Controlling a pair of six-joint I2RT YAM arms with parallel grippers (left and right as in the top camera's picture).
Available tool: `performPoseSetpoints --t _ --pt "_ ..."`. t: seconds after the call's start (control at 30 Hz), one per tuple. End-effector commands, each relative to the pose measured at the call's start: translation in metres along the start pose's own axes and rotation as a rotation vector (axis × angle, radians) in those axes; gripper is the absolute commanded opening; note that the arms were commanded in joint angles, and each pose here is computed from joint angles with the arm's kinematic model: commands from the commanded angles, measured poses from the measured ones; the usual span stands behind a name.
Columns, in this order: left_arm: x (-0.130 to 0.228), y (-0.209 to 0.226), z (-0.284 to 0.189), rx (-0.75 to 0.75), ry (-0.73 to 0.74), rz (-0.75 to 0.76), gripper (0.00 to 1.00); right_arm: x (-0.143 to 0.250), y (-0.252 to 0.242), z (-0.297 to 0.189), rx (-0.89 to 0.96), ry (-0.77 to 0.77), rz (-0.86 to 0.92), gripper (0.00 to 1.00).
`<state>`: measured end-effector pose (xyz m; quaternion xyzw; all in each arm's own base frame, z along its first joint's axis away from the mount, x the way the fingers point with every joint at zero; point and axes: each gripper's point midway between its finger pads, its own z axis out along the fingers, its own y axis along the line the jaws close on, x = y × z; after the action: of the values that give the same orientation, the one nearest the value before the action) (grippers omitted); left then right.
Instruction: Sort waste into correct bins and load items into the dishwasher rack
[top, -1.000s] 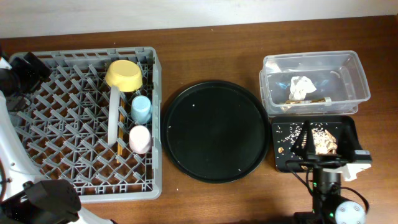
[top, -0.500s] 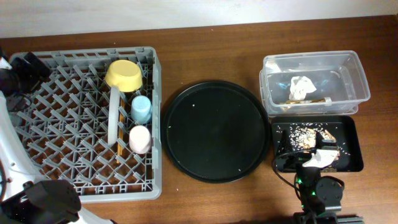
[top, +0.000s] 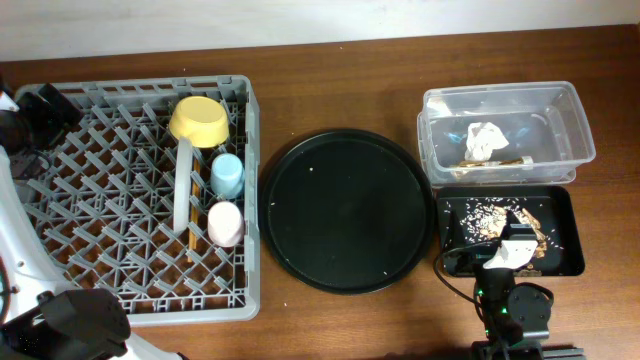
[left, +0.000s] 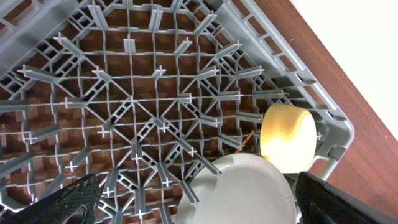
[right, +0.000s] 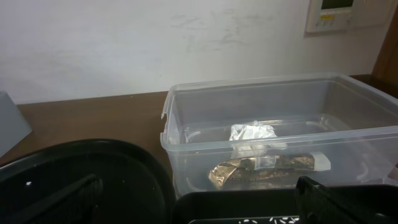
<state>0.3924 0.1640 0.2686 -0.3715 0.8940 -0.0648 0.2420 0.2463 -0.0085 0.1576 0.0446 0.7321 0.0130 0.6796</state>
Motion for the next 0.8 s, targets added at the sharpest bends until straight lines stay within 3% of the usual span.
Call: performPoseSetpoints --t 0.0,0.4,0.6,0.63,0.77 --pt "-0.004 -0.001 -0.008 0.004 -0.026 -0.012 0.99 0.003 0.003 0.0 -0.018 0.006 -0.004 0.99" --pt "-0.006 -0.001 -0.019 0.011 -0.051 -0.014 0.99 0.003 0.003 0.0 -0.018 0.006 -0.004 0.99" --pt "0.008 -0.02 -0.122 0.105 -0.267 0.038 0.99 0.003 0.003 0.0 -0.018 0.006 -0.004 0.99" --pt "0.019 -0.025 -0.16 0.144 -0.347 0.059 0.99 0.003 0.003 0.0 -0.018 0.006 -0.004 0.99" --pt "0.058 -0.044 -0.231 0.256 -0.484 0.14 0.99 0.003 0.003 0.0 -0.018 0.006 -0.004 0.99"
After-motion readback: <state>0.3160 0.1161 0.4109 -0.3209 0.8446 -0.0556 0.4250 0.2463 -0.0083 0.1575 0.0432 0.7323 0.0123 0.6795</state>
